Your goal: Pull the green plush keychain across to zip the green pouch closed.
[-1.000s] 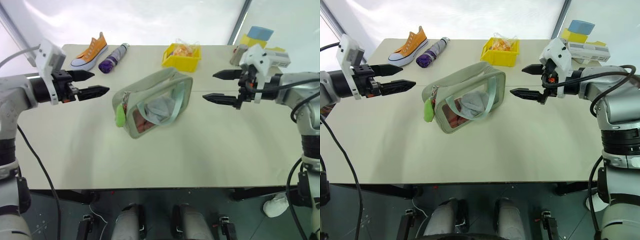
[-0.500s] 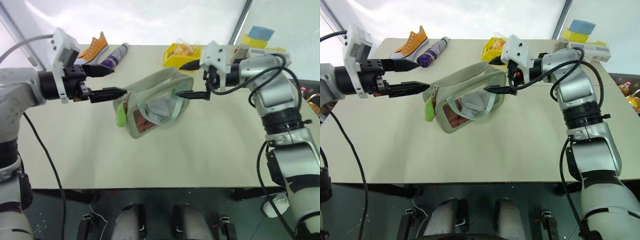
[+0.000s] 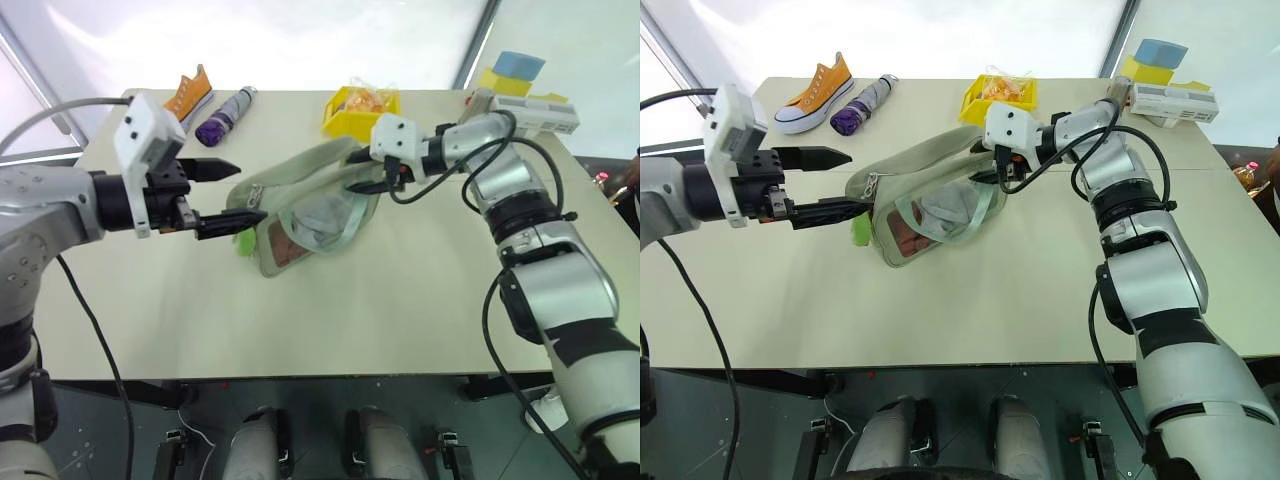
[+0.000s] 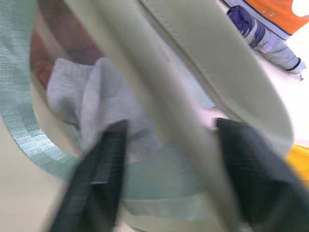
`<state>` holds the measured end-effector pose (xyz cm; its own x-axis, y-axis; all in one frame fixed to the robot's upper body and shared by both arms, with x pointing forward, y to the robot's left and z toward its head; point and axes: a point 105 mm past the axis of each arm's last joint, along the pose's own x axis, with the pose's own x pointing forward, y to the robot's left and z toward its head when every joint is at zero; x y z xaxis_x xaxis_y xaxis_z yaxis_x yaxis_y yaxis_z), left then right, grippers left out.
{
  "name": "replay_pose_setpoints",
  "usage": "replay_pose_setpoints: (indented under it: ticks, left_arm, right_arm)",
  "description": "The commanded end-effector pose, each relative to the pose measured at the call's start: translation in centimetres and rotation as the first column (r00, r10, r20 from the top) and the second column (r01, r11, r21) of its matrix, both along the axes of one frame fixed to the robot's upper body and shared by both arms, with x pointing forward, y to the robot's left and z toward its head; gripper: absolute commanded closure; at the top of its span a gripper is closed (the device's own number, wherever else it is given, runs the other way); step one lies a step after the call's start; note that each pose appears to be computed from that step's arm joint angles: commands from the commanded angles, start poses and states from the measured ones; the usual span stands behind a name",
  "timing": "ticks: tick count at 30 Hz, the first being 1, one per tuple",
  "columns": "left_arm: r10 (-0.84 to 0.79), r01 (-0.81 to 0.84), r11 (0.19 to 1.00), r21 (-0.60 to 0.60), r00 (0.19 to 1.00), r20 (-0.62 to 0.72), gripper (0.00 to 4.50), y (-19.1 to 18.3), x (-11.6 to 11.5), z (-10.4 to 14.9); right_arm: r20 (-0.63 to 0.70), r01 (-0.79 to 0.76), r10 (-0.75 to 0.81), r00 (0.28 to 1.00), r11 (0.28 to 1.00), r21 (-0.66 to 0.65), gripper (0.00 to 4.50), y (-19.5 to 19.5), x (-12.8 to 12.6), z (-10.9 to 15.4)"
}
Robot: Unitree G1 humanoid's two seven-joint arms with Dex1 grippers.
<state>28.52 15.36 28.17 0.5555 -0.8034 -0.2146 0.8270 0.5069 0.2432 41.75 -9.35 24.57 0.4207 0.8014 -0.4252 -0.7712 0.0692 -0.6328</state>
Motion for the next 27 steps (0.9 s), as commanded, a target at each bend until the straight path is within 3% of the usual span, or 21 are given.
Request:
replay_pose_setpoints:
  ticks: [1,2,7,11,15,19,22,24,27]
  left_arm:
    - [0.044,-0.045,0.999,0.004,0.997,0.064,0.0,1.0,0.2,1.2]
    - [0.06,-0.06,0.998,0.007,0.996,0.068,0.0,1.4,0.4,1.2]
    - [0.11,-0.111,0.994,0.012,0.99,0.083,0.0,3.0,1.1,1.6]
    - [0.101,-0.102,0.995,0.01,0.991,0.084,0.0,2.8,1.6,1.4]
    - [0.07,-0.07,0.998,0.002,0.994,0.08,0.0,1.9,1.8,1.1]
    - [0.062,-0.062,0.998,-0.002,0.995,0.073,0.0,1.7,2.0,0.9]
    - [0.069,-0.068,0.998,-0.005,0.995,0.07,0.0,1.8,2.3,0.7]
    - [0.081,-0.08,0.997,-0.005,0.995,0.065,0.0,2.1,2.4,0.5]
    - [0.121,-0.121,0.993,0.012,0.991,0.052,0.0,3.4,2.7,-0.1]
  right_arm:
    - [0.05,-0.017,0.017,0.999,1.0,-0.002,3.93,-0.8,-0.5,2.5]
    - [0.037,-0.012,0.012,0.999,1.0,-0.015,4.46,-1.5,-0.9,2.7]
    - [-0.062,-0.029,0.025,0.998,0.998,-0.063,4.46,-2.9,-4.0,3.4]
    - [-0.171,-0.017,0.006,0.985,0.998,-0.063,4.46,-1.8,-6.4,1.8]
    - [-0.187,0.018,-0.026,0.982,0.999,-0.044,4.46,-0.9,-7.0,-0.3]
    - [-0.175,0.064,-0.06,0.983,0.998,0.015,4.46,-0.2,-6.7,0.0]
    - [-0.125,0.107,-0.104,0.987,0.994,0.023,3.47,-0.7,-6.0,0.6]
    - [-0.09,0.135,-0.133,0.987,0.99,0.026,2.51,-1.6,-5.9,1.2]
    - [-0.057,0.171,-0.169,0.984,0.985,0.031,2.51,-3.1,-6.4,2.4]
